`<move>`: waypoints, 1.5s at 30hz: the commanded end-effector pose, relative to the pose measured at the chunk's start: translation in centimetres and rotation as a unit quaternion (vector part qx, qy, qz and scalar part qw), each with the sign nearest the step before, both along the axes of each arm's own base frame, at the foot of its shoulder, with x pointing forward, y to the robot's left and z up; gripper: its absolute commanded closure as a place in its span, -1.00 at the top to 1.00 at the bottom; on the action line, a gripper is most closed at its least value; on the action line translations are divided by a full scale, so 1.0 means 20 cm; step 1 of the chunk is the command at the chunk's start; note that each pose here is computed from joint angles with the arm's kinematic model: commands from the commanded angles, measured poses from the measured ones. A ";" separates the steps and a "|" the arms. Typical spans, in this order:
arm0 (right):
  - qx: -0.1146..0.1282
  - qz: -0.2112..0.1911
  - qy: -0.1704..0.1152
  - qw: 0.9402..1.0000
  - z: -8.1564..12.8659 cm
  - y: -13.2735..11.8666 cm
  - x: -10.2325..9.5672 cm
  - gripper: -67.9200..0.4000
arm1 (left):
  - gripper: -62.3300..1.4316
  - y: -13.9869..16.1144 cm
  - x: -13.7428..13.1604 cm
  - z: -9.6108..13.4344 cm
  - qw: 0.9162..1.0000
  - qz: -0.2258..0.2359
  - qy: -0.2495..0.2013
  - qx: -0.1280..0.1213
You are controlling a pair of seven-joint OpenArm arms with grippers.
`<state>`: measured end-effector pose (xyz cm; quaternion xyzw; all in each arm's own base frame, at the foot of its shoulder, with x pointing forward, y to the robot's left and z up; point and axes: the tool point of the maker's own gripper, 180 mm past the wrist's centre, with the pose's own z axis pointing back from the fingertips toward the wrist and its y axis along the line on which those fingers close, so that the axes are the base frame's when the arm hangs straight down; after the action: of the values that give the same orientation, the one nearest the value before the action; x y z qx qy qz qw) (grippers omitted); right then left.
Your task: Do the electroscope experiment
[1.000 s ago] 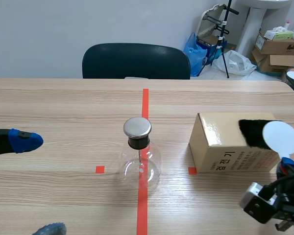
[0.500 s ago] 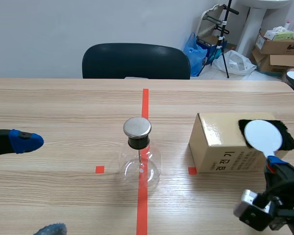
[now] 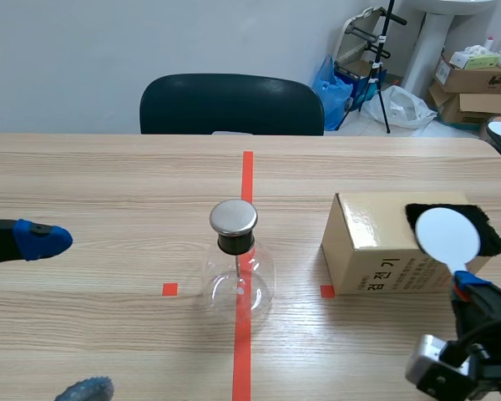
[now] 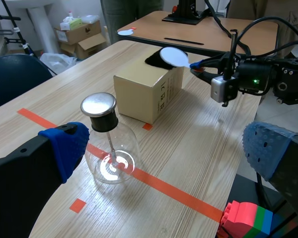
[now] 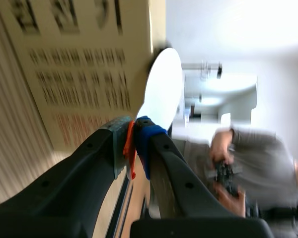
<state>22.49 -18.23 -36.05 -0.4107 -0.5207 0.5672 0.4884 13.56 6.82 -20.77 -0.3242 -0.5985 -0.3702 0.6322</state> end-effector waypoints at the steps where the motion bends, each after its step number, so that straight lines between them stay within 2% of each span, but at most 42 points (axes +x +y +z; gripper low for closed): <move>1: 0.002 -0.054 -0.013 0.998 0.03 -0.08 0.03 -0.96 | 1.00 -0.01 0.00 0.03 1.000 0.000 -0.004 -0.016; 2: -0.002 -0.089 -0.014 0.996 0.03 -0.14 0.03 -0.96 | 1.00 -0.01 0.00 0.03 1.000 0.001 -0.005 -0.016; 3: -0.004 -0.107 -0.010 0.994 0.02 -0.17 0.02 -0.96 | 1.00 -0.01 0.00 0.03 1.000 0.001 -0.004 -0.015; 4: -0.005 -0.099 -0.007 0.995 0.02 -0.16 0.02 -0.96 | 1.00 -0.01 0.00 0.03 1.000 0.001 -0.004 -0.016; 7: 0.003 -0.031 -0.005 0.999 0.02 -0.04 0.02 -0.96 | 1.00 -0.01 0.00 0.03 1.000 0.001 -0.004 -0.016; 8: 0.003 -0.034 -0.007 0.999 0.02 -0.04 0.03 -0.96 | 1.00 -0.01 0.00 0.03 1.000 0.001 -0.004 -0.016; 10: 0.000 -0.080 -0.007 0.997 0.02 -0.13 0.03 -0.96 | 1.00 -0.01 0.00 0.03 1.000 0.001 -0.005 -0.015; 12: -0.006 -0.130 -0.006 0.991 0.02 -0.22 0.03 -0.96 | 1.00 -0.01 0.00 0.03 1.000 0.001 -0.006 -0.016; 13: -0.008 -0.135 -0.005 0.991 0.02 -0.23 0.03 -0.96 | 1.00 -0.01 0.00 0.03 1.000 0.001 -0.006 -0.016; 14: -0.009 -0.127 -0.005 0.992 0.02 -0.22 0.03 -0.96 | 1.00 -0.01 0.00 0.03 1.000 0.001 -0.006 -0.016; 17: -0.001 -0.064 -0.005 0.998 0.02 -0.10 0.03 -0.96 | 1.00 -0.01 0.00 0.03 1.000 0.001 -0.006 -0.016; 18: 0.000 -0.057 -0.006 0.998 0.02 -0.09 0.03 -0.96 | 1.00 -0.01 0.00 0.03 1.000 0.001 -0.006 -0.016; 19: 0.000 -0.063 -0.006 0.998 0.02 -0.10 0.03 -0.96 | 1.00 -0.01 0.00 0.03 1.000 0.001 -0.006 -0.016; 22: -0.007 -0.123 -0.005 0.992 0.02 -0.21 0.03 -0.96 | 1.00 -0.01 0.00 0.03 1.000 0.001 -0.006 -0.016; 24: -0.009 -0.136 -0.005 0.991 0.02 -0.23 0.03 -0.96 | 1.00 -0.01 0.00 0.03 1.000 0.001 -0.006 -0.016; 26: -0.008 -0.122 -0.005 0.992 0.02 -0.21 0.03 -0.96 | 1.00 -0.01 0.00 0.03 1.000 0.001 -0.006 -0.015; 31: 0.000 -0.057 -0.008 0.998 0.02 -0.09 0.03 -0.96 | 1.00 -0.01 0.00 0.03 1.000 0.001 -0.006 -0.016; 36: 0.001 -0.048 -0.008 0.999 0.02 -0.07 0.03 -0.96 | 1.00 -0.01 0.01 0.03 1.000 0.003 -0.005 -0.013; 39: 0.000 -0.047 -0.008 0.999 0.02 -0.07 0.03 -0.96 | 1.00 0.00 0.01 0.00 1.000 0.003 0.003 0.003; 40: -0.001 -0.047 -0.010 0.999 0.03 -0.07 0.03 -0.96 | 1.00 -0.01 0.02 -0.02 1.000 0.003 0.007 0.013; 42: -0.001 -0.051 -0.016 0.999 0.05 -0.08 0.05 -0.96 | 1.00 0.00 0.05 -0.09 0.999 0.004 0.014 0.052; 43: -0.002 -0.055 -0.022 0.998 0.07 -0.08 0.06 -0.96 | 0.87 0.00 0.08 -0.12 0.997 0.005 0.016 0.069; 45: -0.005 -0.061 -0.033 0.998 0.11 -0.09 0.07 -0.96 | 0.40 0.02 0.13 -0.17 0.995 0.009 0.020 0.096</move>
<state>23.41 -20.00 -34.95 -0.4528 -0.5012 0.5301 0.5126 15.44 7.33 -24.73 -0.2615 -0.5367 -0.4207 0.6831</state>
